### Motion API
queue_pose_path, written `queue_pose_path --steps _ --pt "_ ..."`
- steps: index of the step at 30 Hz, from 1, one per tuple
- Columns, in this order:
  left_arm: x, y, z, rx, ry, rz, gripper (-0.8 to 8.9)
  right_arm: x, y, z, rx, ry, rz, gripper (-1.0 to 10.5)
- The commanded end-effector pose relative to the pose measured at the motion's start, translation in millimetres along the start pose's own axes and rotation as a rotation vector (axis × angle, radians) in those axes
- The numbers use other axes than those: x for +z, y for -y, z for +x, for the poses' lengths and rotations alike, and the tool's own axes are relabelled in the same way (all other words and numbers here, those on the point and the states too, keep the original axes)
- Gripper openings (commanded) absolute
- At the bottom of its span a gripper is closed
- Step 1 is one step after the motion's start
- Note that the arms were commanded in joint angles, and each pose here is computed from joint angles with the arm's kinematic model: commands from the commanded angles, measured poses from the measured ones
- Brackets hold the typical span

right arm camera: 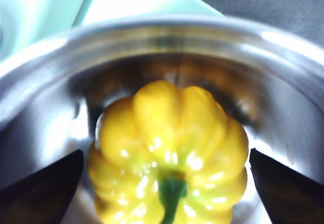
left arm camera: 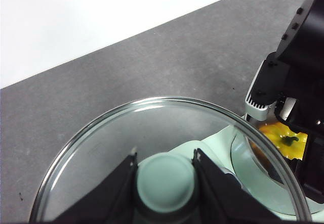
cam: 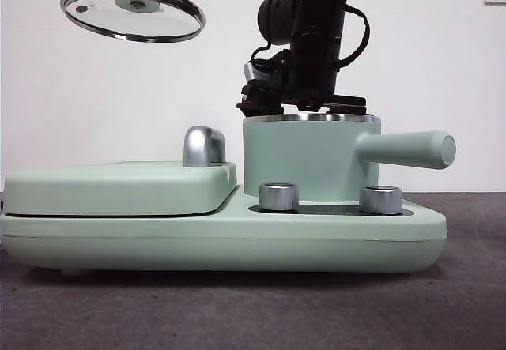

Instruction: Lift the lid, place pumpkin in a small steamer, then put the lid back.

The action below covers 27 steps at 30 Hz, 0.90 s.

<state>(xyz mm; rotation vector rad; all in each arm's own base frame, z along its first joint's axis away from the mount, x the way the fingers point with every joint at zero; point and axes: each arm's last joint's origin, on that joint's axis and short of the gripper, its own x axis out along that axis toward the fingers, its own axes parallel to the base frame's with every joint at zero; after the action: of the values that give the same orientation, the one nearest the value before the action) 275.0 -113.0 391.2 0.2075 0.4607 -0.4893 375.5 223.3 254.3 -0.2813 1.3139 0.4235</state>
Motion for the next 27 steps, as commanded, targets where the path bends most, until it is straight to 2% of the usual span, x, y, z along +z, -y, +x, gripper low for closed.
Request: queue_pose_path --steps 1,9,14,21,27 --pt "9 0 -6 0.003 0.052 0.003 0.23 2 -3 -2 -0.003 -0.01 -0.012 5.3" --pt "9 0 -6 0.002 0.051 -0.008 0.22 3 -3 -59 0.003 0.068 -0.012 5.3" --pt "9 0 -6 0.002 0.051 -0.008 0.23 -9 -1 -98 0.004 0.117 -0.007 5.3" --pt "9 1 -6 -0.002 0.044 -0.006 0.22 -42 -3 -145 0.01 0.163 -0.016 5.3" --pt "7 8 -4 -0.025 0.016 0.002 0.22 -89 -11 -172 0.025 0.195 -0.052 5.3"
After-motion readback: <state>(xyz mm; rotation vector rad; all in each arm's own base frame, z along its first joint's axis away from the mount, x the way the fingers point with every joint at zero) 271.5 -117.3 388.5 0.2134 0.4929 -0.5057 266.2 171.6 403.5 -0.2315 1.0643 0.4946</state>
